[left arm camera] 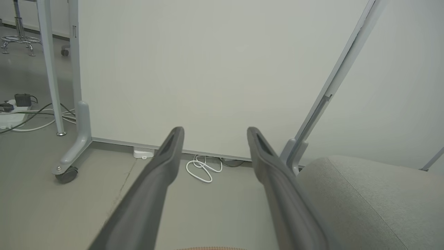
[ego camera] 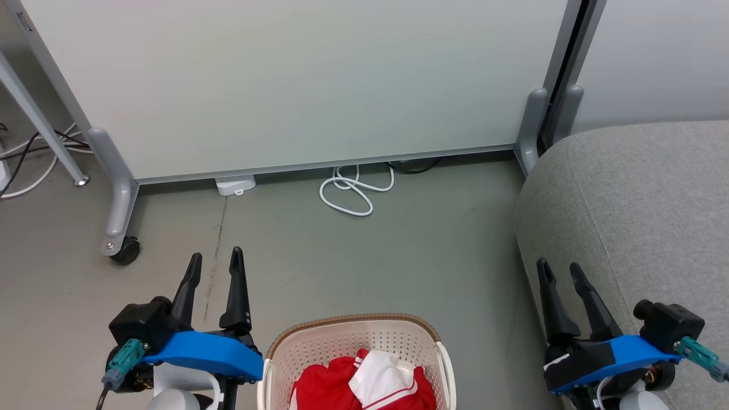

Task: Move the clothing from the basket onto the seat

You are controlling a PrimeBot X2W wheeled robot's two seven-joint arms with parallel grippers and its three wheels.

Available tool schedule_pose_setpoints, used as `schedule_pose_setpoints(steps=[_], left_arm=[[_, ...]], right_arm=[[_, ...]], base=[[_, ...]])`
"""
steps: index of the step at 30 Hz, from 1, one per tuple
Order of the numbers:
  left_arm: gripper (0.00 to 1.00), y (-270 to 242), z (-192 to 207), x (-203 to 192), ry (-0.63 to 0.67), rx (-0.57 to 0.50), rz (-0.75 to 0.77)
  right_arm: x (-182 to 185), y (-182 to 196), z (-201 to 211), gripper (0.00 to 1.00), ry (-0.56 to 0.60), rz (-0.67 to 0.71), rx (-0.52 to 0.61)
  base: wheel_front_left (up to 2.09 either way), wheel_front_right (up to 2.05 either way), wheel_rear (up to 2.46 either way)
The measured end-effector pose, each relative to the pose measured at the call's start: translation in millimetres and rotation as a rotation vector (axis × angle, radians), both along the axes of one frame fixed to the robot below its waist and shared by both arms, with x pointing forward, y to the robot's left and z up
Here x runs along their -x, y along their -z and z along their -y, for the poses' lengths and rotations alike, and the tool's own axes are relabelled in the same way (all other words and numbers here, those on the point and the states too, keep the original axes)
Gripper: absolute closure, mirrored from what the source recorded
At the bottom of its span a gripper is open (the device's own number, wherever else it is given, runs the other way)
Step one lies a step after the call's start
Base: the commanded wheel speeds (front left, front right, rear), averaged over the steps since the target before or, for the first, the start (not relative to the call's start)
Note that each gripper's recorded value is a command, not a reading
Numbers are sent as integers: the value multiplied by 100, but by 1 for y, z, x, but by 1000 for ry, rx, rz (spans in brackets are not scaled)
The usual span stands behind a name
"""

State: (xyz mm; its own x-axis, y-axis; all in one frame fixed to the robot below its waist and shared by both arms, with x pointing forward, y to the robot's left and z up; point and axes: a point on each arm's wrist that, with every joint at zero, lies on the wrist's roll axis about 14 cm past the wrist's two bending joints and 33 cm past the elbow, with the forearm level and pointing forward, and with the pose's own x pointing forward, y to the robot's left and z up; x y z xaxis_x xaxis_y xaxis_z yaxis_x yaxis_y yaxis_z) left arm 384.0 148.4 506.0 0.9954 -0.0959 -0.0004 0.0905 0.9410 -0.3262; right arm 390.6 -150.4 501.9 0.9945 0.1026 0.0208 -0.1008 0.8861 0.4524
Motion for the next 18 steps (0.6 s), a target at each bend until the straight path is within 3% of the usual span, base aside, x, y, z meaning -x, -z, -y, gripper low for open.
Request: schedule_pose_setpoints(steps=[18], left_arm=[[0,0,7,2,31,-160,45]], right_arm=[[0,-5,-14,0,-47,53,169]], base=[[0,0,0]])
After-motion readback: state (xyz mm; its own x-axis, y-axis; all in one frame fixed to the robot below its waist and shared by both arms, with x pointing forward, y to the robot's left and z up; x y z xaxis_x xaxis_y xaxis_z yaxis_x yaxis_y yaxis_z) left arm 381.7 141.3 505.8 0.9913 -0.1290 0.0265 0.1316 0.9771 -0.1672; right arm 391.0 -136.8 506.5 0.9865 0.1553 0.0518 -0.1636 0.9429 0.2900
